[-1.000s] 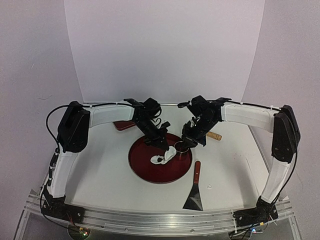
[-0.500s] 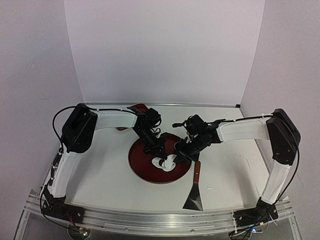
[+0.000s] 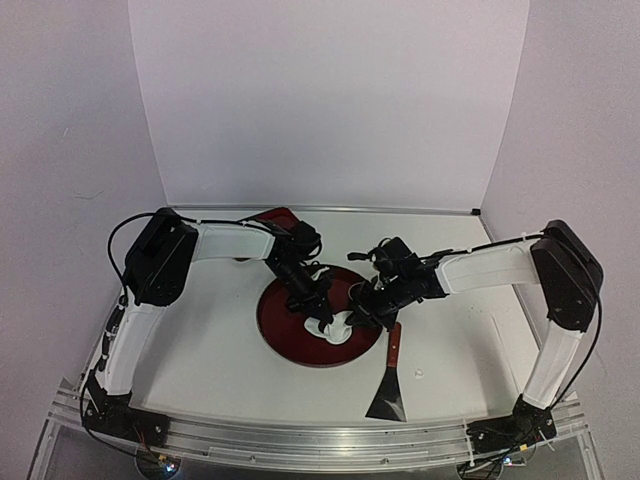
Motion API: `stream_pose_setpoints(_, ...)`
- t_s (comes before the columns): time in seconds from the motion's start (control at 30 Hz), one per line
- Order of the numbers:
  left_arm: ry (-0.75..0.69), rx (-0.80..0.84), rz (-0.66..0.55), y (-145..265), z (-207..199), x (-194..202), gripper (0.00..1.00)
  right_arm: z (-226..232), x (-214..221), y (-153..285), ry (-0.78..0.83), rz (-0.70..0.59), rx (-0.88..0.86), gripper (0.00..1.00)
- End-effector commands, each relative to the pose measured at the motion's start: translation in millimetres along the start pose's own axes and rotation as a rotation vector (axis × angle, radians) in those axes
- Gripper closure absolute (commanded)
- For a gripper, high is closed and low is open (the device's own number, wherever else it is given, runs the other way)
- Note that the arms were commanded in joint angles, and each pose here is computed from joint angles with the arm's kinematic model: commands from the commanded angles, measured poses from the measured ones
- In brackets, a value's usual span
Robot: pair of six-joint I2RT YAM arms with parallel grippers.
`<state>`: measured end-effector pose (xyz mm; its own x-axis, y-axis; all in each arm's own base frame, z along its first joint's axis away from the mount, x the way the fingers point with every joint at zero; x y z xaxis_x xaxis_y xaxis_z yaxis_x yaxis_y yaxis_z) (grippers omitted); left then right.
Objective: Roll out the dumpling wrappers from the dough
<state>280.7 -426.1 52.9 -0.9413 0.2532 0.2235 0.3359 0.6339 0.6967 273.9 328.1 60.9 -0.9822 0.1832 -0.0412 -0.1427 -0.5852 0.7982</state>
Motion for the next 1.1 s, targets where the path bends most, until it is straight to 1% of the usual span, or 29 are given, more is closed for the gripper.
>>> stream_pose_setpoints(0.0,-0.012,0.012,-0.015,3,-6,0,1.00,14,-10,-8,0.026,-0.034,-0.031,1.00)
stream_pose_setpoints(0.47,-0.012,0.006,-0.021,4,-6,0,1.00,-8,1,-24,0.041,0.016,0.011,1.00)
stream_pose_setpoints(0.73,-0.015,-0.005,-0.028,6,-6,0,1.00,-23,8,-27,0.033,0.032,0.038,1.00)
stream_pose_setpoints(1.07,-0.032,-0.010,-0.050,17,-14,1,1.00,-36,14,-34,0.026,0.050,0.063,1.00)
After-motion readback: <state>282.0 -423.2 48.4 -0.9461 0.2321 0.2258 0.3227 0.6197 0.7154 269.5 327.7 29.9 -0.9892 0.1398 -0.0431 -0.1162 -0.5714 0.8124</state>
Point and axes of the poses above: each gripper's point midway between its finger pads, its own y axis back along the fingers, its own z axis along the line the jaws close on, x = y × z, the point moved 2 cm from there along y, back along the fingers, and after that the axes turned 11 degrees about y, right-handed, at the moved point
